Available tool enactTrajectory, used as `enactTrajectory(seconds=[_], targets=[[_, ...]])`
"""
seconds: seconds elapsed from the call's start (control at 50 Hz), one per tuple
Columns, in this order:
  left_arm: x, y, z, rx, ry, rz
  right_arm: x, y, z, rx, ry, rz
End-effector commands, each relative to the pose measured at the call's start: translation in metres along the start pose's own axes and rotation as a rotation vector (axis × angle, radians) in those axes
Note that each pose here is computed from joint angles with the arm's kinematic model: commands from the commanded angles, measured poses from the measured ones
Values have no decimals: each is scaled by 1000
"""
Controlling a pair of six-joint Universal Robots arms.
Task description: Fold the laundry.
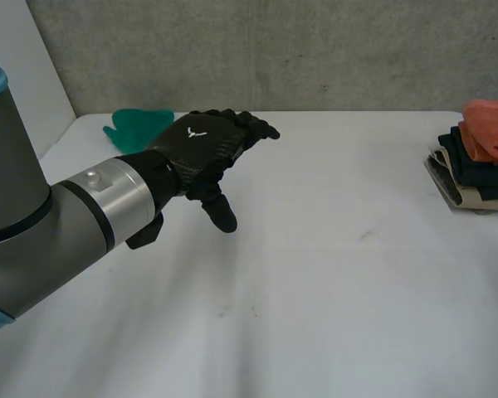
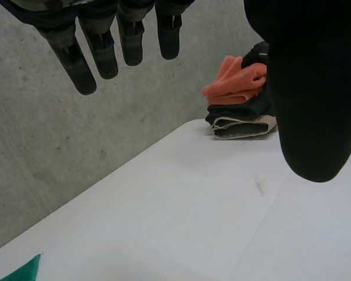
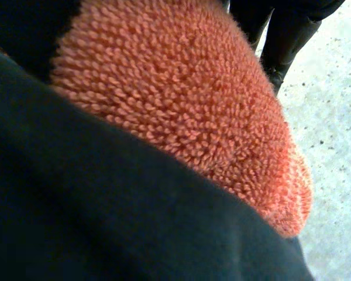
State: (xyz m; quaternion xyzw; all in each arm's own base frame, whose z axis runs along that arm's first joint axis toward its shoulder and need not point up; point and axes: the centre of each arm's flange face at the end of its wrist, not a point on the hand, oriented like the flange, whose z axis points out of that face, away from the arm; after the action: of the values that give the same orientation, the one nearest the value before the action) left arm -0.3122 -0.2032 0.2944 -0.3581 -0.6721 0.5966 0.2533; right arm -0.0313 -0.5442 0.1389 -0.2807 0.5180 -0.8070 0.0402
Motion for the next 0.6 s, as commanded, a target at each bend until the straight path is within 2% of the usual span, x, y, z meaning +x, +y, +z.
enactTrajectory(seconds=[0.02,0.4,0.6], targets=[[0,1,1,-4,1,-3,-4,7,-7,-24,7,27],[0,-2,-1,6,-1,2,37,-63,-12,3,96,-55],[1,-4,-2,12,0,5,62,-92,-27,0,143,-105]])
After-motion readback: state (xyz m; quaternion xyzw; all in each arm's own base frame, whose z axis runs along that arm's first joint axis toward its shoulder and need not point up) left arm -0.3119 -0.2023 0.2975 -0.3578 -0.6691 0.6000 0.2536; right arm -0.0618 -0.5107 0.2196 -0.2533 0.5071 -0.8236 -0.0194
